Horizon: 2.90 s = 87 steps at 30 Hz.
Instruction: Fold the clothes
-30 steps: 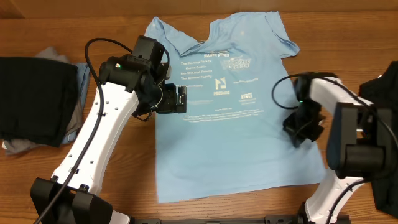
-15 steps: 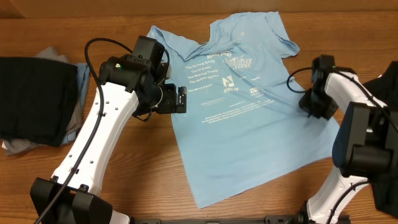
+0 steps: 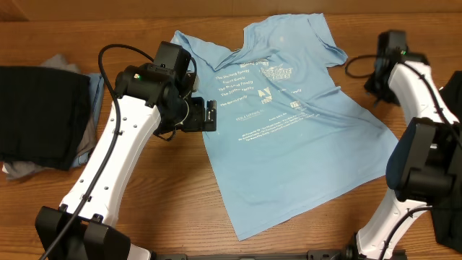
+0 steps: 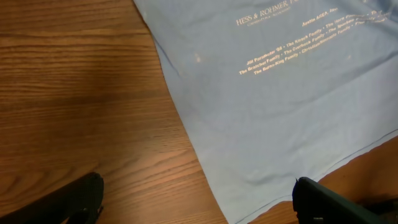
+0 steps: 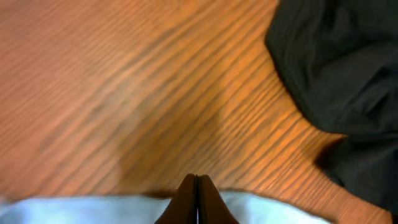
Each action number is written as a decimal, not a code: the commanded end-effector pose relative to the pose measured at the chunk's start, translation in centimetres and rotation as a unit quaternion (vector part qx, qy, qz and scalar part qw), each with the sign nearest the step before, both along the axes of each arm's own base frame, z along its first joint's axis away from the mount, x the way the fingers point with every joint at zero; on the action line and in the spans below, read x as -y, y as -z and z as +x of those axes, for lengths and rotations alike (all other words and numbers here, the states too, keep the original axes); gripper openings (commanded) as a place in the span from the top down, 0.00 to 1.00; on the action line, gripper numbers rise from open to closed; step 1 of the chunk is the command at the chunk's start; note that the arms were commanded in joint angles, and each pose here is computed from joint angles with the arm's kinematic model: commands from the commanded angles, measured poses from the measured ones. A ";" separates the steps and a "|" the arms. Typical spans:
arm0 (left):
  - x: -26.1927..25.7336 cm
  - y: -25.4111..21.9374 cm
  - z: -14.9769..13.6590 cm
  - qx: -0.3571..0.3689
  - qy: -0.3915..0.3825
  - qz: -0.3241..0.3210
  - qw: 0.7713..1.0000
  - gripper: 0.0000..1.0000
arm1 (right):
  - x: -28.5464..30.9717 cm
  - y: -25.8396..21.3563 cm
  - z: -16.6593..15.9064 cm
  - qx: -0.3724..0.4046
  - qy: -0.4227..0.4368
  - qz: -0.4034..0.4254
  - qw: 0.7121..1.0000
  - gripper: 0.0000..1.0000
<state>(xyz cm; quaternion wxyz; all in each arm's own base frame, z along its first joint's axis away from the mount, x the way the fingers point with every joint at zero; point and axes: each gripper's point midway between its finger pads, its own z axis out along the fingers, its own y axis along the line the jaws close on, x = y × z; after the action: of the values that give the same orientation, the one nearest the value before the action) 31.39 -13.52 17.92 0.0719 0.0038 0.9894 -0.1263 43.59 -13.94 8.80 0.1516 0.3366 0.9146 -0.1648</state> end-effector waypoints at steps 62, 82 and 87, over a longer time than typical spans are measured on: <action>-5.3 12.5 25.1 0.291 -0.002 0.077 0.954 0.23 | -6.5 -4.3 1.6 0.035 -0.054 0.192 0.979 0.00; -6.4 13.7 24.3 0.268 0.003 0.112 0.957 0.72 | -6.5 -4.3 1.6 0.035 -0.054 0.192 0.979 0.00; -6.4 13.7 24.4 0.269 0.004 0.112 0.957 0.89 | -6.5 -4.3 1.6 0.035 -0.054 0.192 0.979 0.00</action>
<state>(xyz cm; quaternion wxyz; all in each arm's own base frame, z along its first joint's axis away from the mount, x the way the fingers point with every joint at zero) 55.59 -7.24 4.62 0.3355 0.0434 0.9409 -0.0178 44.66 -7.23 12.22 0.1116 0.3158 0.9418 0.0294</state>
